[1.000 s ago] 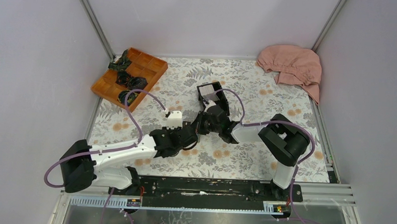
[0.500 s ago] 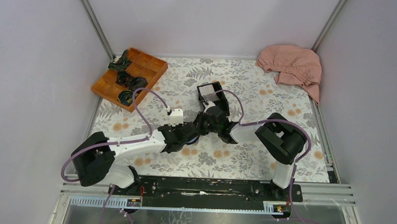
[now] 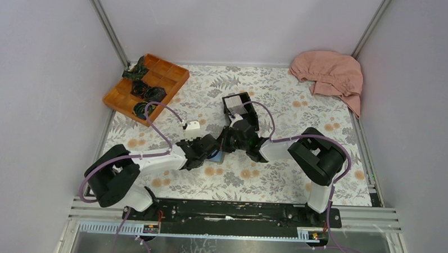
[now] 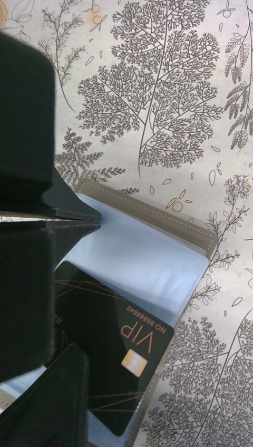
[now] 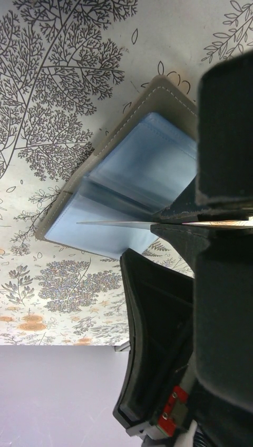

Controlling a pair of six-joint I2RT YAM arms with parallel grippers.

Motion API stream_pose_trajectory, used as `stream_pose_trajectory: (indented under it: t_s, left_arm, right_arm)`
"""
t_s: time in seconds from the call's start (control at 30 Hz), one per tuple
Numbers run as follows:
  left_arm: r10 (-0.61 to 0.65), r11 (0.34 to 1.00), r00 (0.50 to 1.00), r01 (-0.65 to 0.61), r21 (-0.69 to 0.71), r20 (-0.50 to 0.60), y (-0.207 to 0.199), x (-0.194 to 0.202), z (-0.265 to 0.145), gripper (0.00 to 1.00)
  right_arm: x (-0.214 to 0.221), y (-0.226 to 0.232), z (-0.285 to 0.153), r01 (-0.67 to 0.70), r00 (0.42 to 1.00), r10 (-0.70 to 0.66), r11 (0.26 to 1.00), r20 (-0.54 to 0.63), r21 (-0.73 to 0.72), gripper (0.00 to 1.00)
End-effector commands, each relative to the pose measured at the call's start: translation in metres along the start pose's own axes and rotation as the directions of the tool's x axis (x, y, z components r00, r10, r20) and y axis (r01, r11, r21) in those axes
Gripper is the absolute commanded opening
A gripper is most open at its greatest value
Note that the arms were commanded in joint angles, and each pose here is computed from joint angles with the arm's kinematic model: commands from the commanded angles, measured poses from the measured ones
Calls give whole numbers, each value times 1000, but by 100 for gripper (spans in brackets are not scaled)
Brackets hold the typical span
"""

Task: Put the credit cards into the card holder
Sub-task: Insert the credit card into the card holder.

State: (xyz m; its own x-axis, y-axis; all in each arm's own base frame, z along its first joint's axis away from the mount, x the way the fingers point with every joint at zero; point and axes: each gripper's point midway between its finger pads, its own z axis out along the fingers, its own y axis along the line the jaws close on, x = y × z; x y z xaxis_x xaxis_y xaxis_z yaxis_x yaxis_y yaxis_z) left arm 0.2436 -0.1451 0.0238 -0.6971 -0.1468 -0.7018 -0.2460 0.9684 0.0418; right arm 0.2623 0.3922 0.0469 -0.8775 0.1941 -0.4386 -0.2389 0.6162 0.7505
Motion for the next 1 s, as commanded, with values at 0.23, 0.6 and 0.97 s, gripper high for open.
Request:
stream_pose_trajectory:
  t_s: [0.23,0.6,0.97]
  left_arm:
    - [-58,998,997,57,4,47,0,-4,22,0]
    - [-45,999,999,45,-9,-22,8,24,30,0]
    - [-42,999,998,43,16,-47,6,34,22,0]
  right_arm:
    - [-2,6,3,-6,1000,6,999,13,-38,0]
    - [-5,1,-10,-47,997,48,999,54,-28,0]
    - [-3,-4,-11,-138,988,140,990,71,-37,0]
